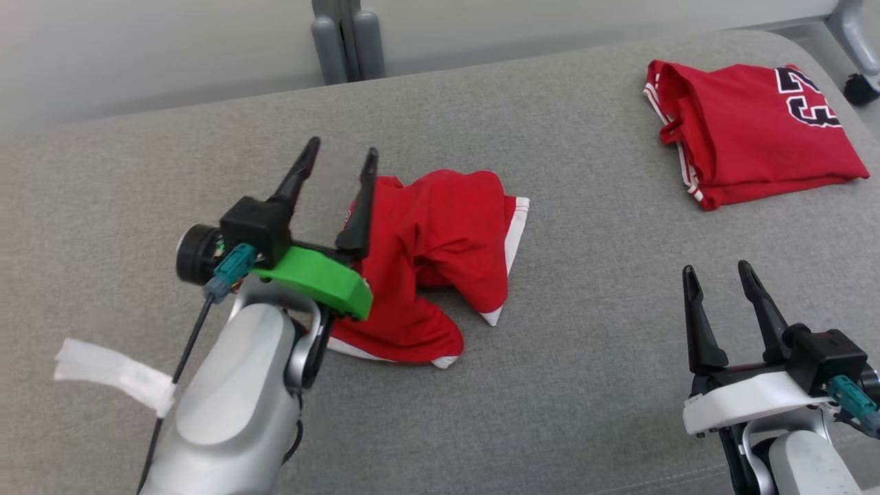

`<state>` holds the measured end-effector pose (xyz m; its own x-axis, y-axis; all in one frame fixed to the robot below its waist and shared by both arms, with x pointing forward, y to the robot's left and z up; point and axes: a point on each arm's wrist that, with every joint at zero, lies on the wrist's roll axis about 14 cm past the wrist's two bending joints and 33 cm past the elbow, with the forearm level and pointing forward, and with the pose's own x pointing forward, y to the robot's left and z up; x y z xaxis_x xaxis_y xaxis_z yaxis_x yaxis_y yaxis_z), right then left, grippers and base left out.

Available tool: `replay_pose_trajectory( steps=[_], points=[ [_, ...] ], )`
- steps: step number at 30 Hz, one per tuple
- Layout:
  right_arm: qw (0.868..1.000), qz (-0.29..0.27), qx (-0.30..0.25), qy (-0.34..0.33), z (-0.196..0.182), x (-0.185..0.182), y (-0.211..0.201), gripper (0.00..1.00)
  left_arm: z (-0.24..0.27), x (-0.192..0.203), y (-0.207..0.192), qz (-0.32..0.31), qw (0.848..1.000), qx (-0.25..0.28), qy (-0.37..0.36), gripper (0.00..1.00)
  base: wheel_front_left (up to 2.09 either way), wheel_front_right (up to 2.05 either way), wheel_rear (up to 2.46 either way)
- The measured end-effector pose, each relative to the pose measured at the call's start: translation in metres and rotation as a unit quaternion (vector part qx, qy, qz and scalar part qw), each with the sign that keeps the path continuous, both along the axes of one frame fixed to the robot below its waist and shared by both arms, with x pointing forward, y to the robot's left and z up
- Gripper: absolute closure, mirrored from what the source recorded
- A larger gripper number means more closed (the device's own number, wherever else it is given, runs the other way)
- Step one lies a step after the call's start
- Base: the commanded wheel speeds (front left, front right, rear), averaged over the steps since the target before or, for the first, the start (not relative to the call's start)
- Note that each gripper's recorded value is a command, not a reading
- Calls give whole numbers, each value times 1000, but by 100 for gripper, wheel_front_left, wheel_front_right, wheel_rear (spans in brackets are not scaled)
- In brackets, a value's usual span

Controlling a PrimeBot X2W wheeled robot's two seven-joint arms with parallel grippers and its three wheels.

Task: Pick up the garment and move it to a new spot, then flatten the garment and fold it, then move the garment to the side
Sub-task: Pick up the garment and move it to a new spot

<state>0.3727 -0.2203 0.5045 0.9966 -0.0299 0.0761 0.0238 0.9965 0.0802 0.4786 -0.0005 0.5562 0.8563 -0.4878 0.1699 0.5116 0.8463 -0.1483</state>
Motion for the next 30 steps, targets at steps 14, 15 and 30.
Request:
replay_pose_trajectory(
  steps=[14, 15, 30],
  points=[
    [998, 57, 1, -24, 15, 0, 36, 0, -7, -50, 148, 183, 982, 29, -14, 0, 0, 0, 0],
    [998, 59, 1, -26, 16, -1, 38, 0, -9, -55, 155, 192, 981, 29, -12, 0, 0, 0, 0],
    [995, 92, 0, -34, 21, -4, 58, 0, -39, -116, 206, 270, 963, 10, 28, 0, 0, 0, 0]
  ],
)
